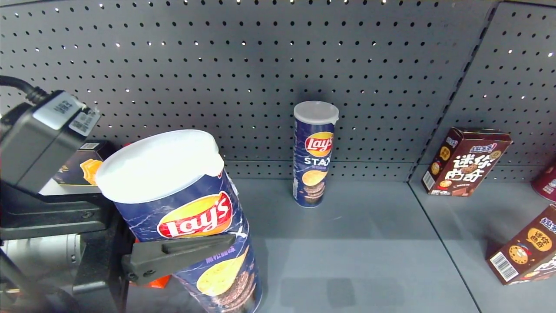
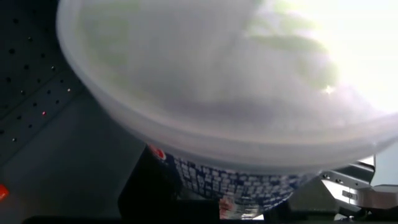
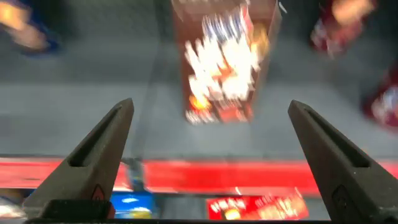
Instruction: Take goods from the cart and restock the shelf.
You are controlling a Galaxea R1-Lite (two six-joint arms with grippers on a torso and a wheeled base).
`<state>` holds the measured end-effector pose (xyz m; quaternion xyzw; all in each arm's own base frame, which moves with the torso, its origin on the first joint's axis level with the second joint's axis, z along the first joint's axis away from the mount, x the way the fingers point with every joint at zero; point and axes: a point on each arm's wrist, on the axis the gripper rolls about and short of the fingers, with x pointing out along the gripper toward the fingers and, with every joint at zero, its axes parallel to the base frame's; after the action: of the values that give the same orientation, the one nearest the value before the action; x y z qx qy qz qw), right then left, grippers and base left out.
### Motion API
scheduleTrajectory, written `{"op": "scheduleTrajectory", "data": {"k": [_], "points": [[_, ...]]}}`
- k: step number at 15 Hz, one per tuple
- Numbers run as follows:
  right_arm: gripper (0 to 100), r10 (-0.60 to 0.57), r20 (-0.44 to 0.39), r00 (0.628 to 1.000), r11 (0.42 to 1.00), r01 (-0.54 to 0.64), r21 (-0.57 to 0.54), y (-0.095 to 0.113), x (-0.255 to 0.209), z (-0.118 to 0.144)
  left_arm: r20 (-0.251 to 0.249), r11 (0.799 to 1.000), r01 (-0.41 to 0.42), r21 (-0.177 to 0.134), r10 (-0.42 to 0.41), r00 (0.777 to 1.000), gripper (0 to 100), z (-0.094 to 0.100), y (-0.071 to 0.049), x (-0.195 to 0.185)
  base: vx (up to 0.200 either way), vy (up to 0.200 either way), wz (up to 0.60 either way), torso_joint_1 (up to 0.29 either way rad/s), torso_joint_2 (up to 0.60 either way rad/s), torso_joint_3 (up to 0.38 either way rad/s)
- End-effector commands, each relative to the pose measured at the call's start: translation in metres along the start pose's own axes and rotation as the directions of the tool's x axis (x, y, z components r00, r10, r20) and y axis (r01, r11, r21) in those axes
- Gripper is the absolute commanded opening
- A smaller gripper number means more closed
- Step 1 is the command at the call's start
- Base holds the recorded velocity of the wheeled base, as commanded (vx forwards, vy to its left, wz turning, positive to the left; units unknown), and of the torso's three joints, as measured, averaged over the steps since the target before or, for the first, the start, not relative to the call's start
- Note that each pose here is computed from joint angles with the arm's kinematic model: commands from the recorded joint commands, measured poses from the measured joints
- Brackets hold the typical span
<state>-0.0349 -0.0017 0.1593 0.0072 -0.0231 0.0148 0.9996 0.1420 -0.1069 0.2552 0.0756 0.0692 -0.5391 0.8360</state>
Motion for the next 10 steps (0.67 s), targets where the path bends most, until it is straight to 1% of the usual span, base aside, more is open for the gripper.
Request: {"op": "scheduleTrajectory", "data": {"k": [1, 2, 4, 6, 7, 8, 10], "points": [[100, 0.116, 0.011, 0.993, 0.993, -0.116, 0.000, 0.000, 0.000, 0.043, 0.000, 1.000, 0.000, 0.000, 0.000, 1.000, 0, 0.000, 0.000, 0.001, 0.000, 0.000, 0.00, 0.000, 0.00, 0.000], [100, 0.145, -0.008, 0.989, 0.989, -0.145, 0.001, 0.000, 0.004, 0.050, 0.000, 1.000, -0.002, 0.000, 0.002, 1.000, 0, 0.000, 0.000, 0.001, 0.000, 0.000, 0.00, 0.000, 0.00, 0.000], [100, 0.225, -0.019, 0.974, 0.974, -0.225, 0.004, 0.003, 0.010, 0.061, -0.003, 1.000, -0.006, 0.000, 0.006, 1.000, 0, 0.000, 0.000, 0.000, 0.000, 0.000, 0.00, 0.000, 0.00, 0.000], [100, 0.266, -0.039, 0.963, 0.964, -0.266, 0.005, 0.004, 0.016, 0.066, 0.001, 1.000, -0.008, 0.000, 0.008, 1.000, 0, 0.001, 0.000, 0.000, 0.000, 0.000, 0.00, 0.000, 0.00, 0.000], [100, 0.316, -0.057, 0.947, 0.948, -0.317, -0.010, 0.006, 0.023, 0.072, 0.001, 1.000, -0.022, 0.004, 0.022, 1.000, 0, 0.002, 0.001, 0.000, 0.000, 0.000, 0.00, 0.000, 0.00, 0.000], [100, 0.332, -0.063, 0.941, 0.943, -0.333, -0.007, 0.006, 0.026, 0.076, 0.002, 1.000, -0.026, 0.004, 0.026, 1.000, 0, 0.002, 0.001, 0.000, 0.000, 0.000, 0.00, 0.000, 0.00, 0.000], [100, 0.351, -0.101, 0.931, 0.936, -0.353, 0.000, 0.008, 0.040, 0.082, 0.005, 0.999, -0.034, 0.007, 0.034, 0.999, 0, 0.003, 0.001, -0.001, 0.000, 0.000, 0.00, 0.000, 0.00, 0.000]]}}
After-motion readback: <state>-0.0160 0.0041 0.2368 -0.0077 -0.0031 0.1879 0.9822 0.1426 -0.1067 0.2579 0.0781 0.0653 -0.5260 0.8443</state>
